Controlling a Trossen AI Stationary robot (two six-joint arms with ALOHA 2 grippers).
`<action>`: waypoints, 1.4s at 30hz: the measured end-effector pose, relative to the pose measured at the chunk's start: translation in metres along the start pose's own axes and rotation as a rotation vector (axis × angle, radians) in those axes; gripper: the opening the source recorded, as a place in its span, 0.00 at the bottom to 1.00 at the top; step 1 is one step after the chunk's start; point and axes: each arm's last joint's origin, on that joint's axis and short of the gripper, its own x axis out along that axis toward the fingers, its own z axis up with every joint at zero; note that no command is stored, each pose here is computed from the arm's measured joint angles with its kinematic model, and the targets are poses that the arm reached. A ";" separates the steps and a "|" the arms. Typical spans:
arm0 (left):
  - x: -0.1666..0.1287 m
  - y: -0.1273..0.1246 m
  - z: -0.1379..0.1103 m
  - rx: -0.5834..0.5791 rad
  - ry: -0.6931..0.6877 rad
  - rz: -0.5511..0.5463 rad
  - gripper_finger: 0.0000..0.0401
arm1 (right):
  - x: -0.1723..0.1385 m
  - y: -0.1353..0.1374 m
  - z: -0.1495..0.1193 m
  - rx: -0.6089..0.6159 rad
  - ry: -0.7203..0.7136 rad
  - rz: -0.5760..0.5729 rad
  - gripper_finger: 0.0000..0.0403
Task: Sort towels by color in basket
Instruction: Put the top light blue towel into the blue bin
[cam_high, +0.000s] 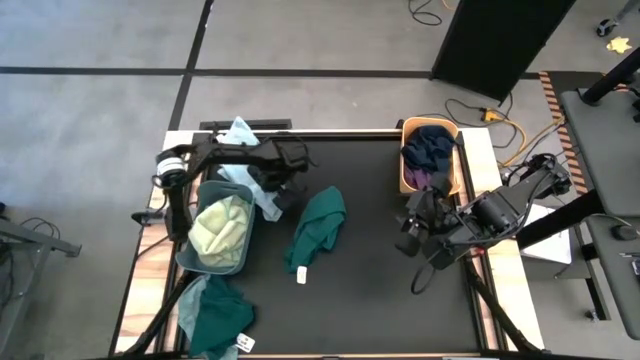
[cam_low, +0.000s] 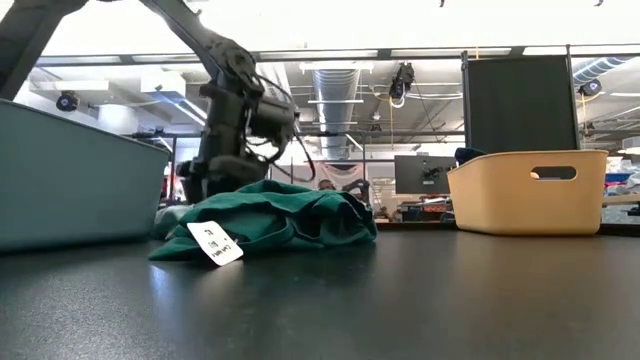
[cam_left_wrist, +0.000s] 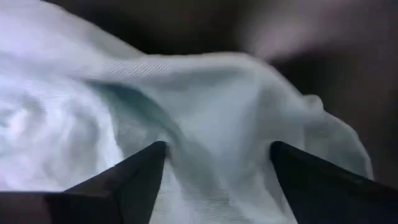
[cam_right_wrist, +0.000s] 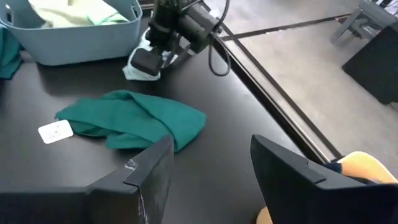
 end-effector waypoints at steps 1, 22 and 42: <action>0.004 -0.001 0.001 0.002 0.010 0.003 0.65 | 0.000 0.000 0.000 -0.002 0.003 -0.004 0.51; -0.203 -0.043 -0.093 0.144 -0.735 -0.194 0.00 | -0.010 -0.028 -0.011 -0.137 0.087 -0.089 0.51; -0.299 0.052 -0.310 0.130 -1.072 -0.698 0.00 | -0.019 -0.042 -0.010 0.022 0.062 -0.066 0.51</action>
